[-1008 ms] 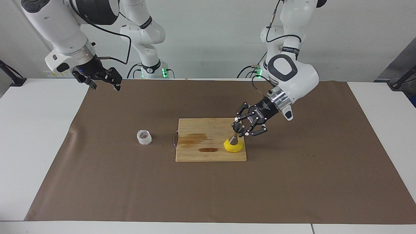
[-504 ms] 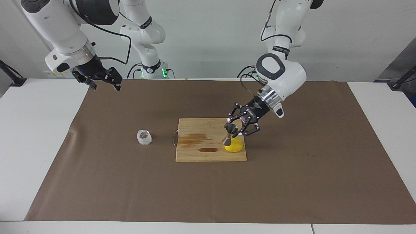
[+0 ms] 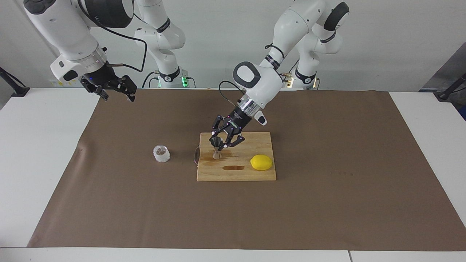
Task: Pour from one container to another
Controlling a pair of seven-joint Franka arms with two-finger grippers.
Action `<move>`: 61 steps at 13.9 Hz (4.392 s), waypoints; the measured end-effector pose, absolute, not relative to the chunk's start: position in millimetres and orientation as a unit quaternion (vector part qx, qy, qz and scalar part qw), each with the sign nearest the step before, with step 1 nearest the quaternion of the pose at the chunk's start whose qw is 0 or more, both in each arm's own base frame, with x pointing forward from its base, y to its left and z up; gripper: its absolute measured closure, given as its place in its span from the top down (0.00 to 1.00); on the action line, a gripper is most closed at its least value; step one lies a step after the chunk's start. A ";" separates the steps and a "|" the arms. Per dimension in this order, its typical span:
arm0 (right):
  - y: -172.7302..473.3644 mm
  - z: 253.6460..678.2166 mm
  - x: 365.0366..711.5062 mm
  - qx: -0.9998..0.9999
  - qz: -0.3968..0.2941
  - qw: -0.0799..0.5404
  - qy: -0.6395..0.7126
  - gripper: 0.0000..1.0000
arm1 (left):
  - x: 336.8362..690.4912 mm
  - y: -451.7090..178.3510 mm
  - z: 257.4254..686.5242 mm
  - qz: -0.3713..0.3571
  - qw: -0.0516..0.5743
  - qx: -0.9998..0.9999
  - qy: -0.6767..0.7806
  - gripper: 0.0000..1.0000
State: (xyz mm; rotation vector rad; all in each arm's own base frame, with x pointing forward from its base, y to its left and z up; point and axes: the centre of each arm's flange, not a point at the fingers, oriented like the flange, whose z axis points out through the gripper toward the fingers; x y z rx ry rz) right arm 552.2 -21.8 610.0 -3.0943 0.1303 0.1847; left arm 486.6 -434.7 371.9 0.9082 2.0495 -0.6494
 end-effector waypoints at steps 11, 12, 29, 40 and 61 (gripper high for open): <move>-21.8 610.0 552.2 -0.997 0.060 0.020 0.042 1.00 | 489.2 -430.5 356.0 -0.246 0.385 0.362 0.813 0.51; -21.8 610.0 552.2 -0.997 0.060 0.020 0.042 1.00 | 489.2 -430.0 353.0 -0.245 0.383 0.361 0.814 0.51; -21.8 610.0 552.2 -0.997 0.060 0.020 0.042 1.00 | 485.7 -426.9 350.8 -0.237 0.382 0.370 0.813 1.00; -21.8 610.0 552.2 -0.997 0.060 0.020 0.042 1.00 | 518.6 -394.0 426.3 -0.242 0.436 0.449 0.741 1.00; -21.8 610.0 552.2 -0.997 0.060 0.020 0.042 1.00 | 565.2 -295.0 436.9 -0.100 0.200 0.820 0.526 1.00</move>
